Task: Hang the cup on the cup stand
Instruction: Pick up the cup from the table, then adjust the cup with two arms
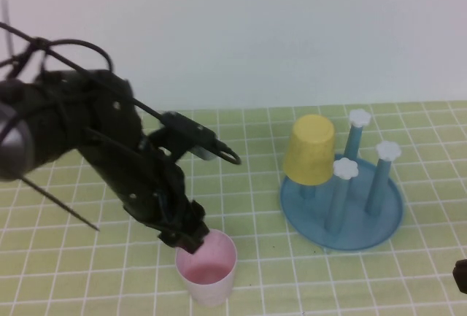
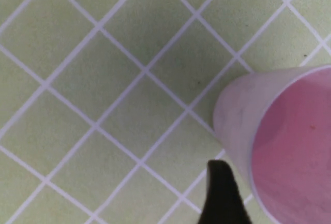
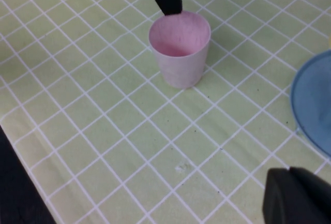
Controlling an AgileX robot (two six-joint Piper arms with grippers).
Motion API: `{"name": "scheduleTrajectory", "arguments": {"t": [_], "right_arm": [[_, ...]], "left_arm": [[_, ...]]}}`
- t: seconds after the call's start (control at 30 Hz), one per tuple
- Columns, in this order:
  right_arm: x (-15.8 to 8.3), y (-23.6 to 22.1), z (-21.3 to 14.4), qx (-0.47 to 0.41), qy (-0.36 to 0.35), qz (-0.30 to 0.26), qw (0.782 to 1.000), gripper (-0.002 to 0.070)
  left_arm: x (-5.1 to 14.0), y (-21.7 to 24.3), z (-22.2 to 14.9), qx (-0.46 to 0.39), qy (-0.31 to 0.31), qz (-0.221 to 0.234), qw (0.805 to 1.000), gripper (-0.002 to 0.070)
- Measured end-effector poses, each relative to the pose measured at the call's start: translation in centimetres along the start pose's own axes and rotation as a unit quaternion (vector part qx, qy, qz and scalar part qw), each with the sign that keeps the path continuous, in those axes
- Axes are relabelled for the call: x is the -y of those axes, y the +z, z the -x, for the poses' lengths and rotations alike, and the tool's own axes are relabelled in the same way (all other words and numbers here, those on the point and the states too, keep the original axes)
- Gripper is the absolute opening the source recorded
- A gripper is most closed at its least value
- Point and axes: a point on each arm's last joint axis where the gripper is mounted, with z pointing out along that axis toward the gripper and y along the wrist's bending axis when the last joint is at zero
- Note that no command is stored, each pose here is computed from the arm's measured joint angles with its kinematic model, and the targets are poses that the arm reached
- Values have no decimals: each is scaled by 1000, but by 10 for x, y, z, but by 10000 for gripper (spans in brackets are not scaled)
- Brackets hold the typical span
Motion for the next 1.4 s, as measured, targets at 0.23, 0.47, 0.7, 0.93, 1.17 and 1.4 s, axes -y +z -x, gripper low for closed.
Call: {"name": "scheduleTrajectory", "arguments": {"t": [0.23,0.47,0.7,0.93,1.17,1.4], "right_arm": [[-1,0,1,3,-1,3,1000,-1],[0,0,1,3,-2,3,1000,-1],[0,0,1,3,-53,3,999,-1],[-3,1,1,4,-132,11,991,-1],[-7,2,3,4,-143,24,989,-1],[1,-1,28,-39,-117,40,992,-1]], "left_arm": [[-8,31,7,-8,-13,1,1000,358],[-12,44,7,-23,-26,-4,999,-1],[-15,23,14,-24,-42,-64,997,0],[-8,-12,24,-8,-41,-197,980,0],[-2,-28,26,20,-36,-206,978,0],[7,-50,24,45,-59,-209,975,0]]}}
